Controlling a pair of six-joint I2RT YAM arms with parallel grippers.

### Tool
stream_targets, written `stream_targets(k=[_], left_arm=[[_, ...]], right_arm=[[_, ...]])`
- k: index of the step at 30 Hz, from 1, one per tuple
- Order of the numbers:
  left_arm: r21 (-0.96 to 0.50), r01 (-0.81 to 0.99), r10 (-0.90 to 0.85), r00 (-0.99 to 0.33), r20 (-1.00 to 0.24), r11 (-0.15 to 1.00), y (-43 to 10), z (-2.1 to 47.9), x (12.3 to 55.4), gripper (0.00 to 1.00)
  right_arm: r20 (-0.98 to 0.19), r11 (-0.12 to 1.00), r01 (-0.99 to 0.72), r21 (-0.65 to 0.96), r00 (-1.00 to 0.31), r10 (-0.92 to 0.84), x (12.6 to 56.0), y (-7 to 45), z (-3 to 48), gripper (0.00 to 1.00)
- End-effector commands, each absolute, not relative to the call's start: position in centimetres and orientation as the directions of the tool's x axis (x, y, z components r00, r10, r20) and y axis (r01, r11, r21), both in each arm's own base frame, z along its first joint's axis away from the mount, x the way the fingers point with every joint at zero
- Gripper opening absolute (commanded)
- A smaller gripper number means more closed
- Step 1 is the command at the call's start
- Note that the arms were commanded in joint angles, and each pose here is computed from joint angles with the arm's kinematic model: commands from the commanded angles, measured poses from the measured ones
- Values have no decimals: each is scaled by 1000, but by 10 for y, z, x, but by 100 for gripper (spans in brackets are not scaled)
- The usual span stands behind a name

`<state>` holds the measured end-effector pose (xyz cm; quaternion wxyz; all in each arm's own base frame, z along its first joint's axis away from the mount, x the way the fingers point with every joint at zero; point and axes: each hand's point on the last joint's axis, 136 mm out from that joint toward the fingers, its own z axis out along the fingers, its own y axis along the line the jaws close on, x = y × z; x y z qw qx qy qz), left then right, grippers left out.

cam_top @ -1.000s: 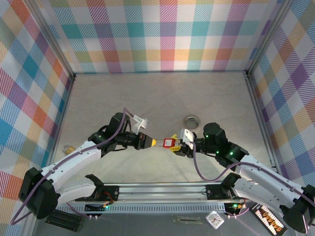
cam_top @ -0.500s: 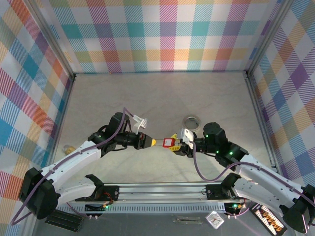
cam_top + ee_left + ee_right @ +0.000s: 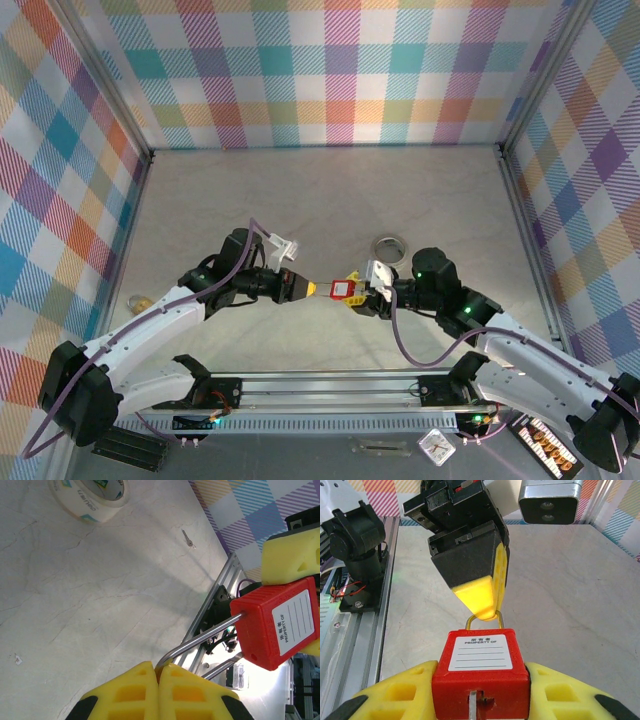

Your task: Unlock with the key

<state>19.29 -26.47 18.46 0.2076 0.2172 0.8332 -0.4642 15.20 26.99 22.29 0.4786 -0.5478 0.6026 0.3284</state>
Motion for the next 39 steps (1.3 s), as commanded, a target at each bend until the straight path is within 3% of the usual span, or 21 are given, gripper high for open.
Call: stream_targets(k=[1,4,9,19,28,36,39], left_arm=[[-670,574,149,-800,-581,471,-262,198,199,0],[-669,578,149,-797,-585,467,-262,200,199,0],[-671,579,152,-798,-583,463,-263,200,199,0],[-644,582,178,-794,-581,496,-260,197,201,0],[-621,574,197,-798,-569,533,-259,189,208,0],[-601,548,217,-817,-534,582,-259,175,219,0],[-568,521,213,-828,-520,637,-252,166,224,0]], right_arm=[[-946,155,-981,-115,61,-319,147,273,226,41],[-944,171,-978,-116,55,-326,150,272,224,51],[-940,181,-978,-106,39,-340,153,272,220,60],[-936,229,-969,-94,8,-351,165,271,217,61],[-917,342,-937,69,-194,-347,181,273,200,66],[-872,425,-897,125,-304,-385,193,270,175,66],[-839,472,-857,208,-404,-364,196,270,168,66]])
